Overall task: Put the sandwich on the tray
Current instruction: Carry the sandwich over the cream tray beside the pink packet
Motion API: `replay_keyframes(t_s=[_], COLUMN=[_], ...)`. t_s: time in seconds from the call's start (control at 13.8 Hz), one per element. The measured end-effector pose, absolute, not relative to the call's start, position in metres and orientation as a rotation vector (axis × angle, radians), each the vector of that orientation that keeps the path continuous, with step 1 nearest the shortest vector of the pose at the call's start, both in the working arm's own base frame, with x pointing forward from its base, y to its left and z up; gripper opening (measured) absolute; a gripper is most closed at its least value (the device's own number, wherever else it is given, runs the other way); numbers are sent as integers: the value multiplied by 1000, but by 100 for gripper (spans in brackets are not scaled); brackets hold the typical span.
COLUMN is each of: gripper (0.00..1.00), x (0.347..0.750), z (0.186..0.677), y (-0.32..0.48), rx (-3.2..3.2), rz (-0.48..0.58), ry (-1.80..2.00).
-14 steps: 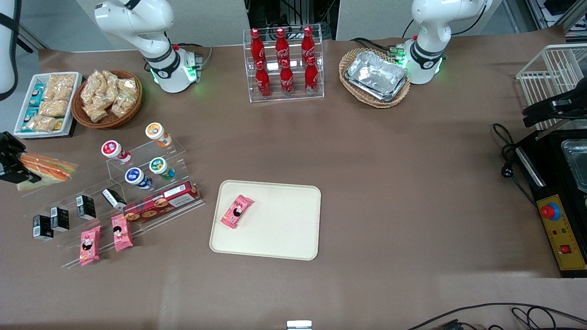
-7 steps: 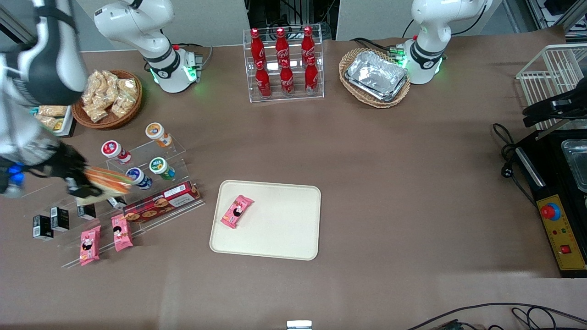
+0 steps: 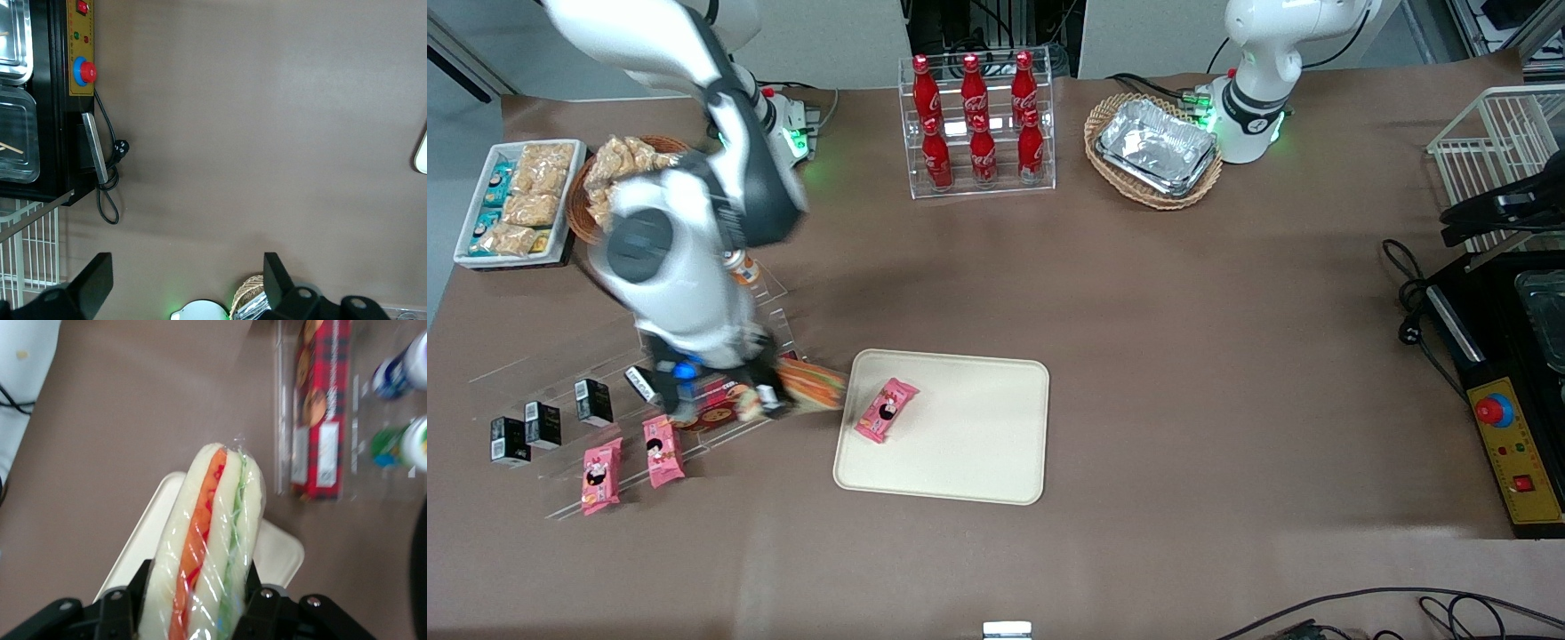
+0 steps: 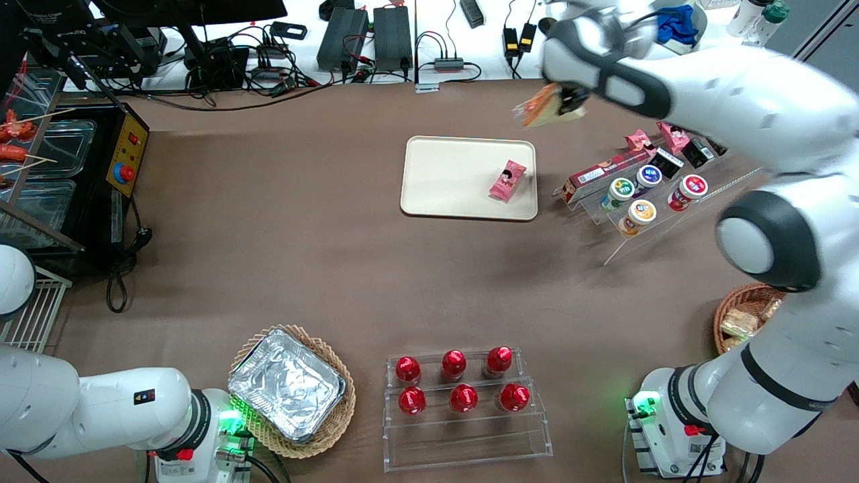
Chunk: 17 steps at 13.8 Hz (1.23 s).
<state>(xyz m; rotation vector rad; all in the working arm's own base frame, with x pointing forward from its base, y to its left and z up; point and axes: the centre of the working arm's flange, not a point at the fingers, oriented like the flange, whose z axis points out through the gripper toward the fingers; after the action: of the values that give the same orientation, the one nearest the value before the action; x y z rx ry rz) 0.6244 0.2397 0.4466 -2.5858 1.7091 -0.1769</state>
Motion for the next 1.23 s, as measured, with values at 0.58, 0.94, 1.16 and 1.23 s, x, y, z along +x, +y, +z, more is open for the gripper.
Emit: replay_keyframes(t_s=[0.58, 0.94, 1.16, 1.23], gripper=[57, 57, 58, 58], x=[628, 616, 614, 615], z=[314, 255, 238, 236], y=[378, 414, 421, 421], rx=[-2365, -2225, -2198, -2198], rz=[-340, -370, -376, -379], ry=[1841, 1908, 1921, 1923])
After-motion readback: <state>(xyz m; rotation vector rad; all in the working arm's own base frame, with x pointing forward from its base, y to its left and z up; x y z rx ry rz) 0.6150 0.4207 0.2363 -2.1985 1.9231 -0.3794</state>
